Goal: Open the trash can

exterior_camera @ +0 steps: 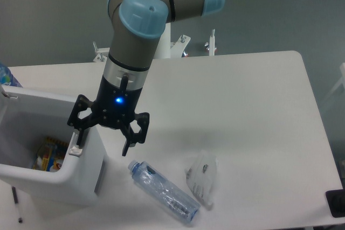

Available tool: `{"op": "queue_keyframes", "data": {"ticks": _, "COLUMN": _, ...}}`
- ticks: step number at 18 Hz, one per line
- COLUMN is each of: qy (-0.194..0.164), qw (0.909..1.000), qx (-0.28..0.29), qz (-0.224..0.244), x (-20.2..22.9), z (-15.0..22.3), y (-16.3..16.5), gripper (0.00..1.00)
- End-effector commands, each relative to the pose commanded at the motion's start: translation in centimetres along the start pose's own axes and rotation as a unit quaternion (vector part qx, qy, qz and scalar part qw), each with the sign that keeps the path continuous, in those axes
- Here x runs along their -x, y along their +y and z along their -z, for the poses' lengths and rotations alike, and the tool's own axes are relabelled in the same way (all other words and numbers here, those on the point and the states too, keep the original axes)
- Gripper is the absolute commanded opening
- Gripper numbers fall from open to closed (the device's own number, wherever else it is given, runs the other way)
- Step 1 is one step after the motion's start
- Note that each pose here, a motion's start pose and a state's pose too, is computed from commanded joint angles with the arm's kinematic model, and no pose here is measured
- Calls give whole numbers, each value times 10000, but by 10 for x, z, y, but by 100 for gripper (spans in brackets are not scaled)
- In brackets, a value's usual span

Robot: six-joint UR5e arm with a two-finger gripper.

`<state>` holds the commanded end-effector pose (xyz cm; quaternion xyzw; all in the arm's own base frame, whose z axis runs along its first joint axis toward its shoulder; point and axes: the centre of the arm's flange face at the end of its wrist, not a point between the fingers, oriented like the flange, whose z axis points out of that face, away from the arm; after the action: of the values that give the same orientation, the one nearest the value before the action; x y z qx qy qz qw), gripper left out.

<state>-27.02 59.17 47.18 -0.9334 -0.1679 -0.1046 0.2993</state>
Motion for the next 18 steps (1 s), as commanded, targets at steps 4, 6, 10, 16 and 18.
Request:
{"op": "queue_keyframes", "data": {"ticks": 4, "qy": -170, "qw": 9997, "qx": -131, "qz": 77, "x": 36, "z": 18, "y": -2, "gripper": 100}}
{"op": "queue_keyframes", "data": {"ticks": 6, "qy": -262, "qw": 9995, "qx": -158, "qz": 29, "x": 56, "z": 25, "y": 1, "gripper": 100}}
{"op": "queue_keyframes", "data": {"ticks": 10, "qy": -526, "qw": 9983, "qx": -189, "qz": -136, "x": 114, "z": 43, "y": 10, "gripper": 100}}
{"op": "queue_keyframes", "data": {"ticks": 16, "qy": -819, "qw": 9935, "qx": -59, "qz": -791, "x": 204, "z": 56, "y": 31, "gripper": 100}}
{"op": "queue_keyframes", "data": {"ticks": 18, "qy": -929, "qw": 9901, "qx": 104, "qz": -1050, "x": 217, "z": 55, "y": 38, "gripper": 100}}
